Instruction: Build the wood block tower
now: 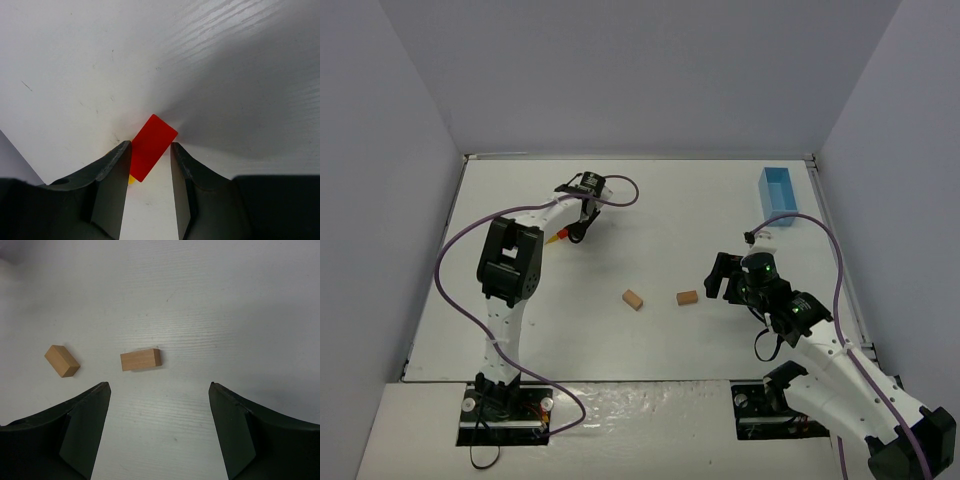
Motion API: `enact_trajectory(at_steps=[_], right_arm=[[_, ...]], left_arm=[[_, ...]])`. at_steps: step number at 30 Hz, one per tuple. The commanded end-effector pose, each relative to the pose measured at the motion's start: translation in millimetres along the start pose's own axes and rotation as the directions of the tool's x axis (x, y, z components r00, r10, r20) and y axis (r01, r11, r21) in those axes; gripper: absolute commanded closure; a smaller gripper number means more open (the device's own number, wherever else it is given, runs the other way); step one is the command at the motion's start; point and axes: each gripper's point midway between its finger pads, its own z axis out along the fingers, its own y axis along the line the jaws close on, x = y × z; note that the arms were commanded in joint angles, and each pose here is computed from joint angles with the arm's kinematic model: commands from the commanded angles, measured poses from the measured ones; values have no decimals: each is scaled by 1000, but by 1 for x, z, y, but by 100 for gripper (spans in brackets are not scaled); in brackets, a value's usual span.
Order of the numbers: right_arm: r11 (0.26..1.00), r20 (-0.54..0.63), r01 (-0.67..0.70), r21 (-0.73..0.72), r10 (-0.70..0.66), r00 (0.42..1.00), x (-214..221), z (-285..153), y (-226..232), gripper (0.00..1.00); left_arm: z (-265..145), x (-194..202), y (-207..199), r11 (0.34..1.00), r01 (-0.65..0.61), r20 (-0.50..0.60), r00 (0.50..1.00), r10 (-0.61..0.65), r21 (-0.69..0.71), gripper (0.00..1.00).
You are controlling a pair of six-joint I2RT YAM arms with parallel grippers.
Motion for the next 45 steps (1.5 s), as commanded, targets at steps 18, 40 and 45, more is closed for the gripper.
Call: enact_trajectory(at_steps=[18, 40, 45], right_arm=[[1000, 29, -1, -18, 2, 1000, -8, 3, 5, 23], [1000, 25, -2, -19, 3, 1000, -6, 4, 5, 23], [1000, 24, -3, -21, 4, 1000, -6, 4, 5, 23]], left_arm=[[-8, -13, 19, 997, -12, 42, 999, 16, -73, 67], [-12, -11, 23, 996, -22, 57, 998, 27, -84, 67], [-16, -10, 25, 996, -24, 62, 998, 30, -89, 67]])
